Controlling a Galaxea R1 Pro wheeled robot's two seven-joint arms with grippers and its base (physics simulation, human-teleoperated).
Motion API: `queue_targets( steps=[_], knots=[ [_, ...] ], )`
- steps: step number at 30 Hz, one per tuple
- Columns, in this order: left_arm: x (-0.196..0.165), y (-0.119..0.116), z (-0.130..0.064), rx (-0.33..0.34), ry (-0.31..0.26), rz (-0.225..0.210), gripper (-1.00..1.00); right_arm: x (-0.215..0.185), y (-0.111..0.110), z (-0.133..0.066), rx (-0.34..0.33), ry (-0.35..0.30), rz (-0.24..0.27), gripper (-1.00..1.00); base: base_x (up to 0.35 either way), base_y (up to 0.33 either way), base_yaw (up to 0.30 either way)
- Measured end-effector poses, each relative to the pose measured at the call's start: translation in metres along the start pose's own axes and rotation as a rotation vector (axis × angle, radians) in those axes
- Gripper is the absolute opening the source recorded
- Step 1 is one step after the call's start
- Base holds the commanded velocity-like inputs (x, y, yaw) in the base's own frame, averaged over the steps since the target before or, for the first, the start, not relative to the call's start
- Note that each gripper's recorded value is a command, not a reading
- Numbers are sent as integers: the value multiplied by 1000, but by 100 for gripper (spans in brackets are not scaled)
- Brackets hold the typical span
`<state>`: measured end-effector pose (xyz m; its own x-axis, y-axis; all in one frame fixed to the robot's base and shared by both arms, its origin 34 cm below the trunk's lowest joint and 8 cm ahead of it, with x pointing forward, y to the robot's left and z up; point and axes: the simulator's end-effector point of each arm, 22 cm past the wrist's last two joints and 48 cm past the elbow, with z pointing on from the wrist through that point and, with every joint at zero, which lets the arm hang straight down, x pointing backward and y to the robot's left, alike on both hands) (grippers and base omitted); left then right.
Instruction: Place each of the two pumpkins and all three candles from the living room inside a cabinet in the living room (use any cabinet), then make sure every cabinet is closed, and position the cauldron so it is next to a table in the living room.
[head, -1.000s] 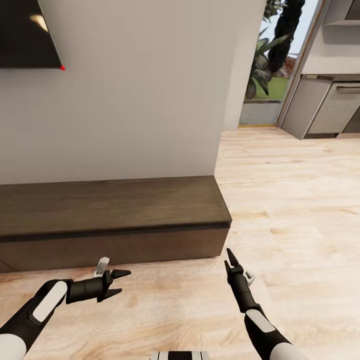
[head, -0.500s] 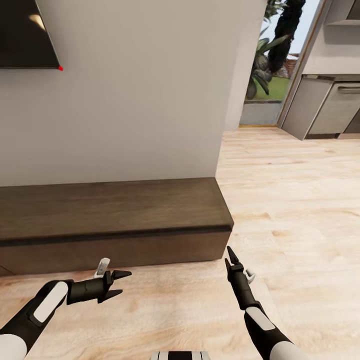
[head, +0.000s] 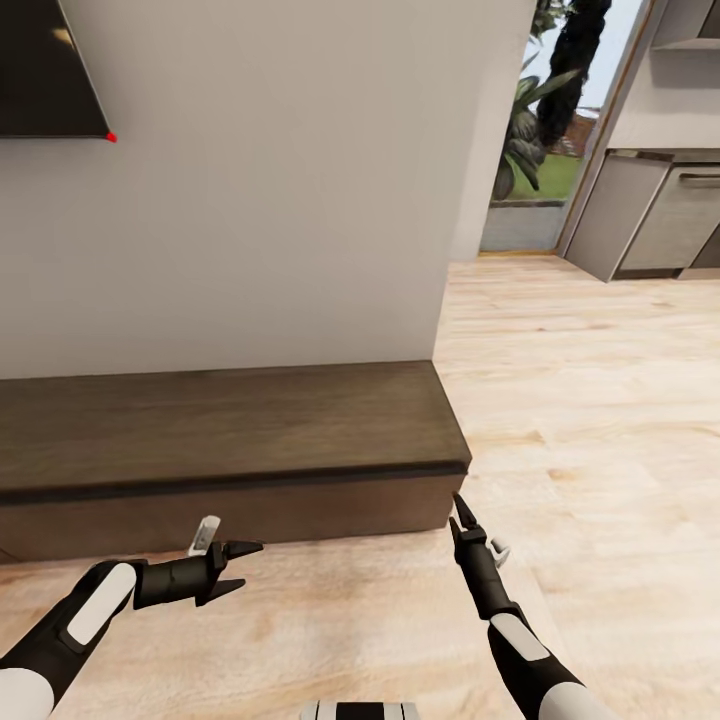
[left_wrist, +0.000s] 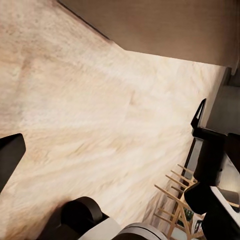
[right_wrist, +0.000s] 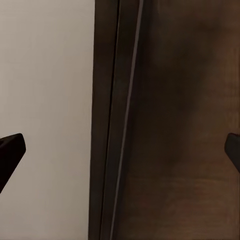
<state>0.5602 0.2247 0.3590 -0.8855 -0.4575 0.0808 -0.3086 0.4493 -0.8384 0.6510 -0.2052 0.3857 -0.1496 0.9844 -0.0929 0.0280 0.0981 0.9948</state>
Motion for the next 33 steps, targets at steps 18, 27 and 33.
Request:
queue_targets(
  steps=[18, 27, 33],
  knots=[
    [71, -17, 24, 104, 207, 39, 100, 3, -2, 1, 12, 12, -7, 100, 68, 0, 0],
    [73, -19, 23, 118, 213, 36, 100, 5, -1, 2, 9, 18, -7, 100, 79, 22, 0],
    [69, -19, 20, 120, 205, 36, 100, 9, 0, 2, 7, 23, -4, 100, 89, 27, 0]
  ],
)
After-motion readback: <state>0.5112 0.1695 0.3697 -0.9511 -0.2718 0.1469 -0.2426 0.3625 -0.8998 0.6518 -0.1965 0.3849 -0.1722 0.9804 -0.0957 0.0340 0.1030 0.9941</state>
